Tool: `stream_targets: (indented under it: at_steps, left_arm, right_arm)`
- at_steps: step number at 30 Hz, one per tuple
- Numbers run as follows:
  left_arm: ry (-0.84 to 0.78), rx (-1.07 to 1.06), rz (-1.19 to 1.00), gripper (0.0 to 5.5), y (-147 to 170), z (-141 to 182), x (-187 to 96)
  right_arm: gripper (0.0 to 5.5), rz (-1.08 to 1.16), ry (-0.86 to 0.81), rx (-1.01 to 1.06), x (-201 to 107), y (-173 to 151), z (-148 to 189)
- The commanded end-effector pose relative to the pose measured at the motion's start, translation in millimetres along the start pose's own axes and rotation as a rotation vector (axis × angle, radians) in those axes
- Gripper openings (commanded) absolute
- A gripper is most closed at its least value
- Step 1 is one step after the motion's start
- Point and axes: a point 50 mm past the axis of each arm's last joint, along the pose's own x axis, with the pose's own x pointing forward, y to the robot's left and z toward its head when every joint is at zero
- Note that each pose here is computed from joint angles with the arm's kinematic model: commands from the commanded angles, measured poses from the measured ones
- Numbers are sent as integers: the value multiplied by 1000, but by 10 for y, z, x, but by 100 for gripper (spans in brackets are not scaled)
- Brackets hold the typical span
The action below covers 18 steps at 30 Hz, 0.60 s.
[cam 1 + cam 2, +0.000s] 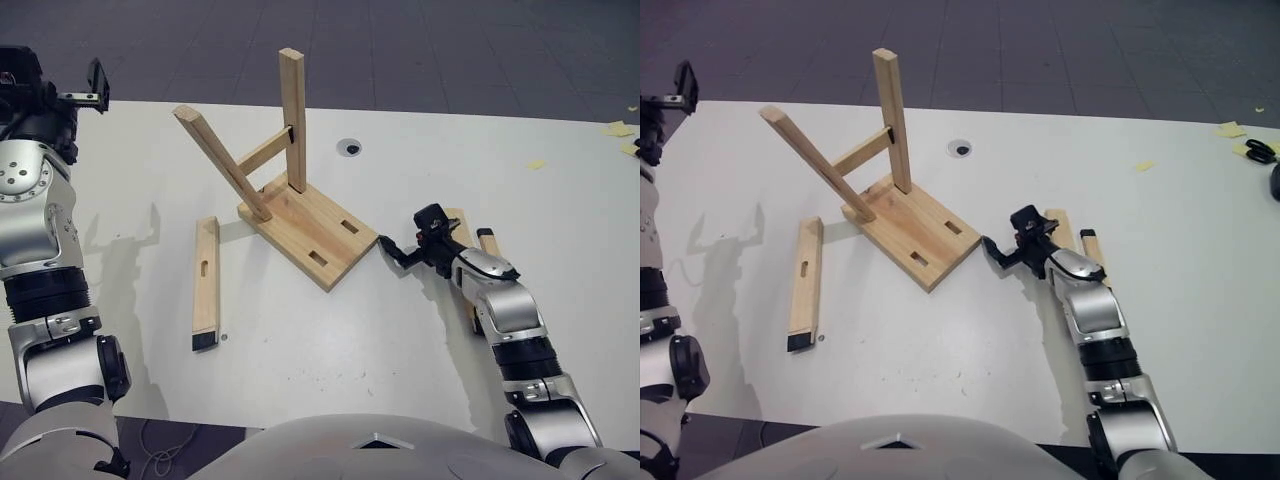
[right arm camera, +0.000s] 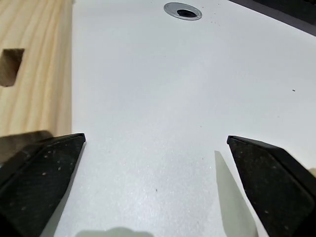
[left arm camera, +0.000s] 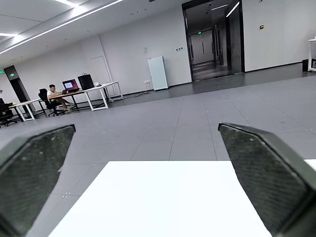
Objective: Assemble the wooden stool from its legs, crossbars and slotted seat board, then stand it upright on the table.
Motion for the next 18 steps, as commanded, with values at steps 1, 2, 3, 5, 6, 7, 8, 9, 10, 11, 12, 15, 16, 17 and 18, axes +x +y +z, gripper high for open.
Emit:
stream_targets:
  at_steps: [1,2,3,5,6,7,8,9,10,11,12,15,16,17,18]
  left_arm:
    - [-7,0,11,540,-30,-38,-59]
    - [-19,2,30,540,-8,-23,-79]
    - [-30,-4,65,540,23,-15,-112]
    - [-46,-7,114,540,59,-17,-189]
    - [-49,-9,137,540,72,-27,-241]
    - [-50,-16,148,540,69,-35,-276]
    - [-53,-19,158,540,64,-38,-304]
    - [-52,-17,167,540,66,-41,-336]
    - [-49,-21,167,540,59,-42,-347]
    - [-51,-18,171,540,59,-34,-362]
    - [-54,-13,171,540,55,-26,-364]
    - [-56,-17,157,540,-2,-8,-363]
    - [-54,-19,152,540,-26,-13,-371]
    - [-52,-20,147,540,-47,-20,-377]
    - [-49,-16,144,540,-64,-28,-383]
  right_arm:
    - [535,-196,-114,32,-205,-264,96]
    - [535,-240,-190,66,-289,-324,156]
    - [535,-265,-290,137,-431,-376,212]
    - [535,-301,-384,226,-655,-469,214]
    - [535,-317,-376,249,-723,-534,159]
    - [535,-352,-334,275,-799,-628,44]
    - [535,-384,-289,284,-875,-715,-66]
    - [535,-396,-233,282,-943,-777,-170]
    - [535,-400,-195,280,-988,-811,-232]
    - [535,-391,-162,277,-1010,-832,-269]
    - [535,-373,-126,266,-1025,-829,-301]
    - [535,-326,-34,228,-1022,-801,-385]
    - [535,-308,-14,227,-1007,-778,-405]
    - [535,-290,1,223,-995,-752,-417]
    - [535,-278,17,217,-984,-732,-429]
